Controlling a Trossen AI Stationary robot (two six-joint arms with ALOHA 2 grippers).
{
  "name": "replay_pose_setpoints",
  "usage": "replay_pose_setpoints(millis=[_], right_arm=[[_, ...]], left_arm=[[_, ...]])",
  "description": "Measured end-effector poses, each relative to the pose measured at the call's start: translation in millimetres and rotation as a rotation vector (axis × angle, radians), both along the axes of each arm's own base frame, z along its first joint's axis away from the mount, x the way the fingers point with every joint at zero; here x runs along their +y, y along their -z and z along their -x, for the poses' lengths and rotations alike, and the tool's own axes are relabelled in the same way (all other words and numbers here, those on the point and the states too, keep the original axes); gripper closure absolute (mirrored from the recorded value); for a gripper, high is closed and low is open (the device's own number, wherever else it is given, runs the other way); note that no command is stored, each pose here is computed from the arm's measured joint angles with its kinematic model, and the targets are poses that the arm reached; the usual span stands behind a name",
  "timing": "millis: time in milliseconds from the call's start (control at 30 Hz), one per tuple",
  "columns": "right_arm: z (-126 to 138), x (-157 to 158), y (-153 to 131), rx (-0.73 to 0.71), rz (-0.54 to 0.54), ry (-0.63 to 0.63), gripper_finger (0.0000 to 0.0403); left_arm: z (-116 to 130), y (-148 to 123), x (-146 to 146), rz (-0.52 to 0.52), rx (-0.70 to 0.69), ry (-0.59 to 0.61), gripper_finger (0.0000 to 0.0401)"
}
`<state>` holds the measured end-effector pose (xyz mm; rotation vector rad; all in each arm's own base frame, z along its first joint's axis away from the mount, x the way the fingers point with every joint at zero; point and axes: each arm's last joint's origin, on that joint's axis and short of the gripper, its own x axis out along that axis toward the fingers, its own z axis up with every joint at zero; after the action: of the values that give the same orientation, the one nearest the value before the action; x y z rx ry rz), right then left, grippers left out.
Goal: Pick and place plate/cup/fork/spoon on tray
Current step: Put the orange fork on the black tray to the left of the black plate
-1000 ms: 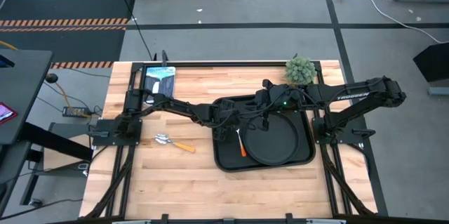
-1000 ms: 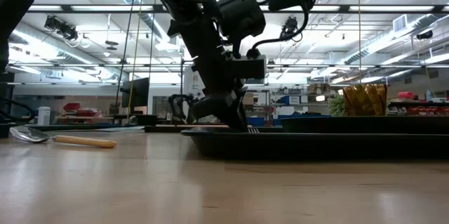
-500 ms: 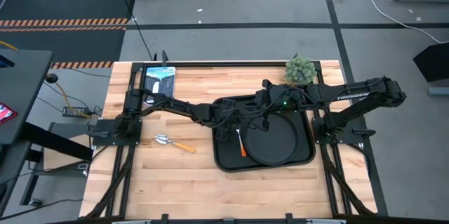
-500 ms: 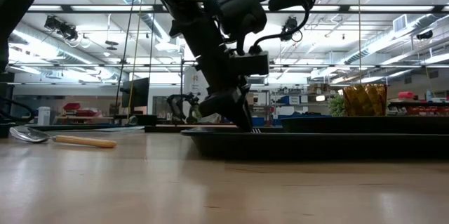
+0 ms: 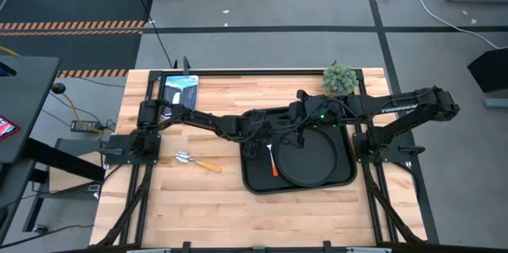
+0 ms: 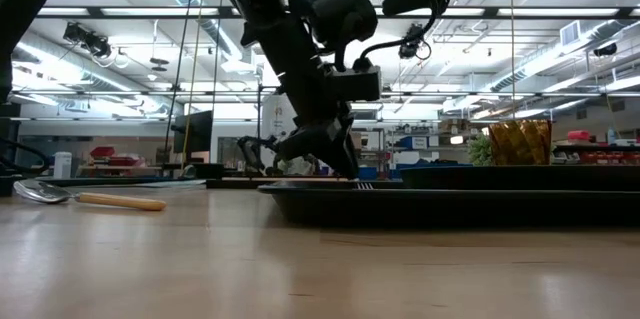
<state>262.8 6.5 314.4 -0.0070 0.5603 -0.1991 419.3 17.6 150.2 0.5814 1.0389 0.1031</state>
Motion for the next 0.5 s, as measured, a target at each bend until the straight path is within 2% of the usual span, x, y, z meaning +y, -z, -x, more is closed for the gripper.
replay_pose_setpoints(millis=[500], right_arm=[[0.0, 0.0, 0.0, 0.0, 0.0, 0.0, 0.0328]], left_arm=[[-4.4, 9.0, 4.9, 0.017, -0.016, -0.008, 0.0312]])
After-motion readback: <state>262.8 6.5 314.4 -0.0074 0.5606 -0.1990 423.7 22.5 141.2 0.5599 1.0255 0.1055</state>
